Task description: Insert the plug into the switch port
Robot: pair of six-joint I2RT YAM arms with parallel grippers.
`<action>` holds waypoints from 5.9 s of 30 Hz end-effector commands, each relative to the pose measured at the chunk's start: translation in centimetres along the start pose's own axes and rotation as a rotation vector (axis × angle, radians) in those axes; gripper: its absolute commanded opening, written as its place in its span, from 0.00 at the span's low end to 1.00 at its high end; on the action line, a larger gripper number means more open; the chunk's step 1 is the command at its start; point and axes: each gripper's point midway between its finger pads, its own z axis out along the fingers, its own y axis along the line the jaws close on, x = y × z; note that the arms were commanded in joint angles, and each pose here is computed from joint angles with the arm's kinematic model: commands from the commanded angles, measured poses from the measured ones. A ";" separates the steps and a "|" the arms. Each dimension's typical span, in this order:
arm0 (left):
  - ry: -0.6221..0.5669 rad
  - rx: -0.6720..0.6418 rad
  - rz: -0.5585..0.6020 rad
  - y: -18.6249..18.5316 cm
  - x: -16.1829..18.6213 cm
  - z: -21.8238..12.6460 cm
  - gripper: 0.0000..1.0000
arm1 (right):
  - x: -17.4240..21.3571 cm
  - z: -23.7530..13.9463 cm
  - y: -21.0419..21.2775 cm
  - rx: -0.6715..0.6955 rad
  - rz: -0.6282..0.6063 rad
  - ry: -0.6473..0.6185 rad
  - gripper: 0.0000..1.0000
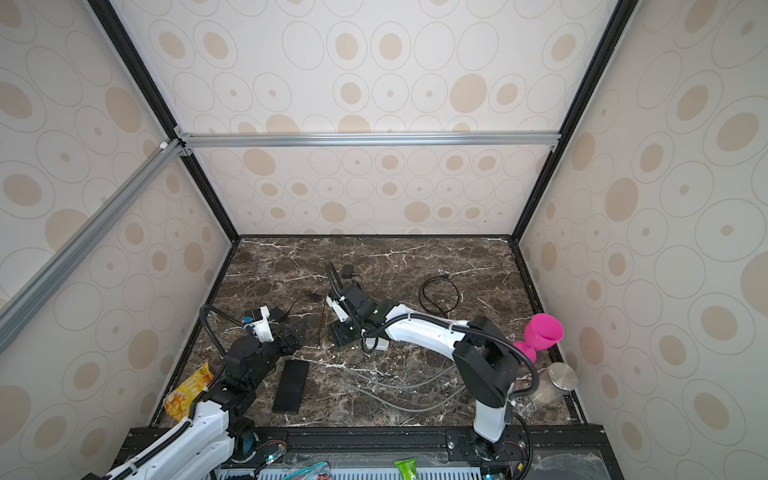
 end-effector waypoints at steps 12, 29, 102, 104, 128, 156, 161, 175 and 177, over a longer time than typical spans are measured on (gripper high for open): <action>-0.027 0.012 -0.048 0.3 -0.8 -0.3 0.93 | -3.0 8.0 1.0 -0.226 0.279 0.009 0.46; -0.018 0.018 -0.061 0.6 -0.6 -0.2 0.94 | -2.5 10.2 0.5 -0.251 0.318 0.029 0.14; 0.518 0.120 0.113 -4.9 7.9 11.0 0.19 | -9.8 3.8 -5.3 -0.750 0.384 -0.245 0.00; 0.516 0.124 0.114 -5.0 7.9 11.0 0.17 | -9.8 4.0 -5.4 -0.757 0.396 -0.237 0.00; 0.493 0.143 0.119 -5.3 7.3 10.2 0.00 | -9.6 2.6 -5.2 -0.737 0.340 -0.274 0.40; 0.256 0.167 -0.004 -3.7 4.0 1.8 0.72 | -1.7 2.6 -6.0 -0.184 0.269 -0.048 0.32; 0.214 0.176 0.004 -3.8 3.3 1.3 0.71 | -2.1 4.3 -6.4 -0.131 0.271 -0.022 0.28; 0.223 0.189 0.009 -3.8 3.4 1.3 0.72 | -4.1 6.6 -6.3 -0.101 0.275 -0.021 0.16; 0.225 0.175 0.007 -3.5 3.4 1.3 0.73 | -4.2 6.7 -6.3 -0.106 0.277 -0.025 0.05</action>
